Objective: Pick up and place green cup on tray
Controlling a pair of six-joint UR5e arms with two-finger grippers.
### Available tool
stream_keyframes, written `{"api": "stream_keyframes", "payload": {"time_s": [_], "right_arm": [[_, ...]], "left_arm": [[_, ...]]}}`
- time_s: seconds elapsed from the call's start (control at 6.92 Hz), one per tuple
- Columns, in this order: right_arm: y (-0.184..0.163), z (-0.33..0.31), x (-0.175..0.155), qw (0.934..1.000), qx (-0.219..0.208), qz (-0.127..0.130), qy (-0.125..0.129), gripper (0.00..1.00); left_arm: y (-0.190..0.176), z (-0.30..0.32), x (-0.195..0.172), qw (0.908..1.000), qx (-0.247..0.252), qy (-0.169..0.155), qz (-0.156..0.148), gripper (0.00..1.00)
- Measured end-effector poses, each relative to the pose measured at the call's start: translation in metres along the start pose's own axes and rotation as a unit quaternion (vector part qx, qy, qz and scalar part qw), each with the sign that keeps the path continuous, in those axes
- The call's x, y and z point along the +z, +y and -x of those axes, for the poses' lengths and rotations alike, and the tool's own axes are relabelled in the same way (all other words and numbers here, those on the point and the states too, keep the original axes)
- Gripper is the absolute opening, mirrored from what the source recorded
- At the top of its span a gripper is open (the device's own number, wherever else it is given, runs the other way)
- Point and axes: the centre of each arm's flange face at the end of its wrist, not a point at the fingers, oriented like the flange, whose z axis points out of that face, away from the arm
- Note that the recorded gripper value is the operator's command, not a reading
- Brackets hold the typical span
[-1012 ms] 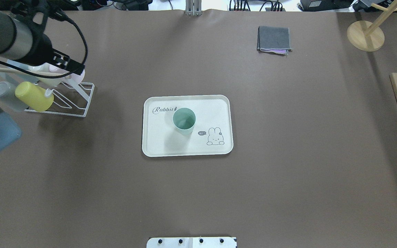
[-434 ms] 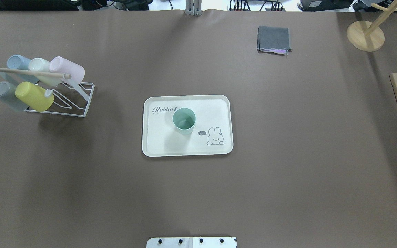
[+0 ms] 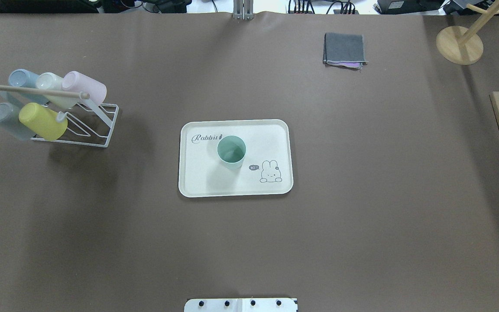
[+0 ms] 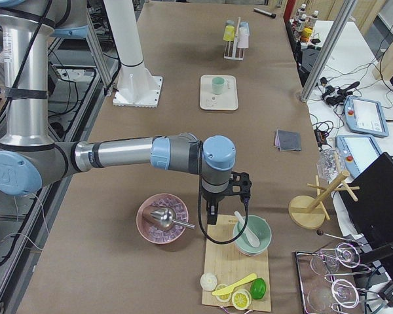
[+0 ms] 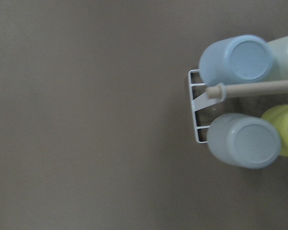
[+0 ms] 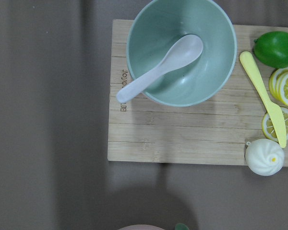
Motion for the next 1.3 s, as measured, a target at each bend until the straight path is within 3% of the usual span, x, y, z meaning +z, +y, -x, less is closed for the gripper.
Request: {"api": "stream_keyframes", "payload": {"time_s": [0.29, 0.58, 1.01, 1.3], "right_arm": [[0.0, 0.0, 0.001, 1.0, 0.0, 0.001, 0.0, 1.0], [0.001, 0.0, 0.001, 1.0, 0.001, 0.002, -0.001, 1.0], [0.003, -0.001, 0.003, 1.0, 0.002, 0.002, -0.003, 1.0], [0.003, -0.001, 0.003, 1.0, 0.002, 0.003, -0.003, 1.0]], "left_arm": [[0.039, 0.048, 0.0, 0.9992, 0.023, 0.032, 0.001, 0.98], [0.062, 0.075, -0.002, 0.9985, 0.013, 0.053, -0.008, 0.98], [0.084, 0.119, 0.018, 0.9989, -0.028, 0.034, 0.014, 0.98], [0.084, 0.117, 0.006, 0.999, -0.035, 0.029, 0.004, 0.98]]}}
